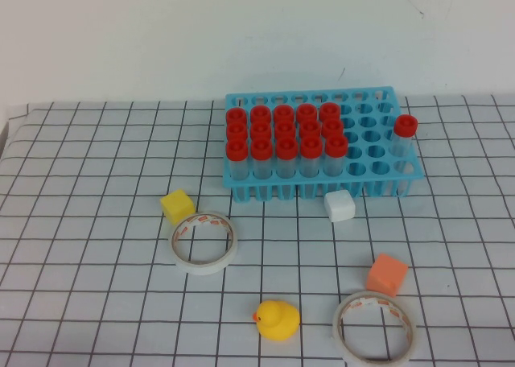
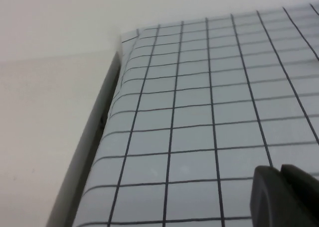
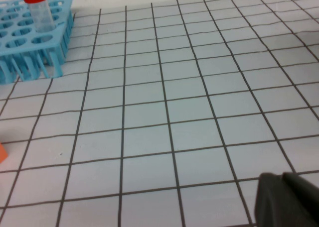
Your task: Place the test tubes
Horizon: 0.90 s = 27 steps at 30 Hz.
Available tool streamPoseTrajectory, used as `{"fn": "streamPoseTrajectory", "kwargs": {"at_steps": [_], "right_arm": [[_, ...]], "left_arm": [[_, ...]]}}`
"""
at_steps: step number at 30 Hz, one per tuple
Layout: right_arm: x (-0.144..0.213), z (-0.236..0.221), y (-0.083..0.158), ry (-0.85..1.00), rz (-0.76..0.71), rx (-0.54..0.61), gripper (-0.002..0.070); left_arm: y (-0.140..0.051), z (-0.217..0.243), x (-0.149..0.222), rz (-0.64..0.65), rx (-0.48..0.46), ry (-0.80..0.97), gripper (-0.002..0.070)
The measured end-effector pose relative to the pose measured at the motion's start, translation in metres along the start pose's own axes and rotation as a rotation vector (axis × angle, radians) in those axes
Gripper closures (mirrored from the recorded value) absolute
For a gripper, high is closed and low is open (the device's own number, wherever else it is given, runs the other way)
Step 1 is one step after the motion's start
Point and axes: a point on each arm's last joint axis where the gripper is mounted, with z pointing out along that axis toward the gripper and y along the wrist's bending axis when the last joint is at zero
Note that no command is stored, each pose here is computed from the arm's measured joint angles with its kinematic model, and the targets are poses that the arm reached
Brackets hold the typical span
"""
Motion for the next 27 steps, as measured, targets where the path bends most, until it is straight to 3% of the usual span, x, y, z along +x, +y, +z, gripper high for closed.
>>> {"fn": "streamPoseTrajectory", "kwargs": {"at_steps": [5, 27], "right_arm": [[0.0000, 0.0000, 0.0000, 0.000, 0.001, 0.000, 0.0678], [0.0000, 0.0000, 0.0000, 0.000, 0.001, 0.000, 0.0678]], "left_arm": [[-0.0037, -0.0002, 0.0047, 0.121, 0.067, 0.047, 0.0676], [-0.0054, -0.0007, 0.0065, 0.098, 0.092, 0.071, 0.0676]]}}
